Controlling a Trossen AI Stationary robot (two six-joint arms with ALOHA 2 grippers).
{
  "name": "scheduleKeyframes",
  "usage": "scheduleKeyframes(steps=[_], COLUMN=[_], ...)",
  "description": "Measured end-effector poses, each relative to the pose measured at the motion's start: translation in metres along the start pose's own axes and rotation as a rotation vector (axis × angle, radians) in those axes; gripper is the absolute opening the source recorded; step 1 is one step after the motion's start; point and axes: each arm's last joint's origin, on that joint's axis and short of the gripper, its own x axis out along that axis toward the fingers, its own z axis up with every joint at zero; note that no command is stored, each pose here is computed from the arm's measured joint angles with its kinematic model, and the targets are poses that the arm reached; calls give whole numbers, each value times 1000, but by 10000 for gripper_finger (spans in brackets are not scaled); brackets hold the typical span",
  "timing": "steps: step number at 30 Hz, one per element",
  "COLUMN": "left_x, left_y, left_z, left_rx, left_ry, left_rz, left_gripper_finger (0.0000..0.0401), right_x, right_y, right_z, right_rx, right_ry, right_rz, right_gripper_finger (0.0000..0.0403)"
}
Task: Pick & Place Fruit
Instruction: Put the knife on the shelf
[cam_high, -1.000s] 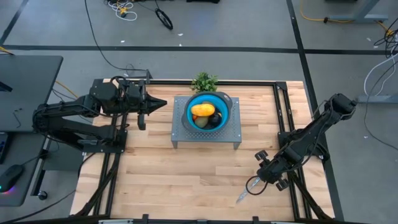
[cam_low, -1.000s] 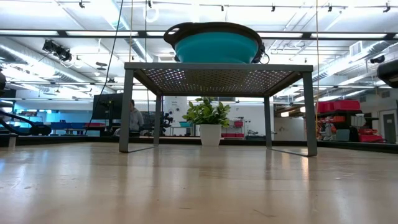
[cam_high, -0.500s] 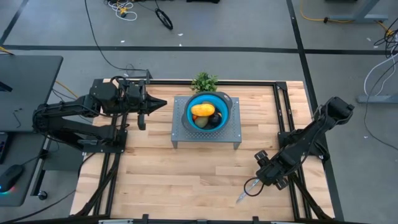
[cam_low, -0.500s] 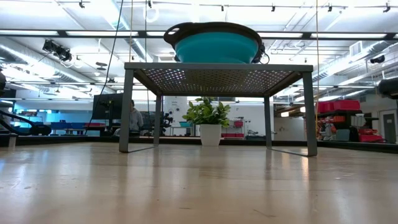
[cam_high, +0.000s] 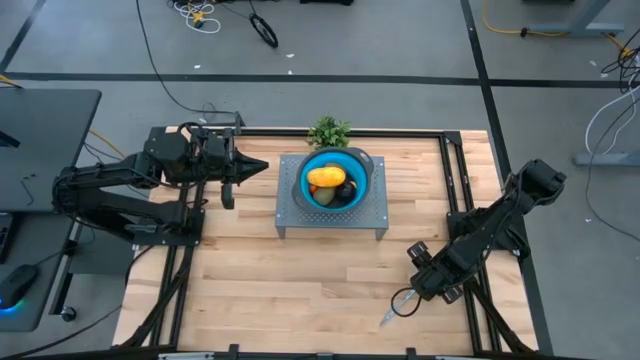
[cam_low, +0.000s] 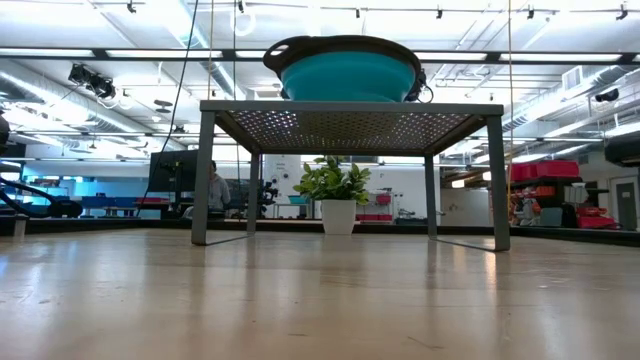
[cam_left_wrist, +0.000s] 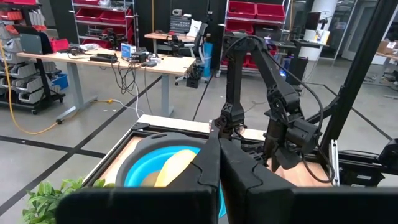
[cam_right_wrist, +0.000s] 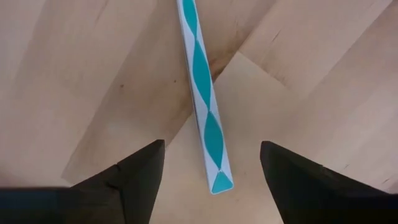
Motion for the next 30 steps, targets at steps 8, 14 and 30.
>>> scheduleKeyframes(steps=[8, 14, 30], left_x=[0, 0, 0], left_y=[0, 0, 0], left_z=[0, 0, -1], left_rx=[1, 2, 2], left_ry=[0, 1, 5], left_rz=[0, 0, 1], left_gripper_finger=[4, 4, 5], right_x=[7, 9, 9], right_y=[0, 0, 0], right_z=[1, 1, 2], right_rx=[1, 1, -41], right_ry=[39, 48, 45], right_rz=[-6, -7, -3], right_gripper_finger=[272, 251, 199])
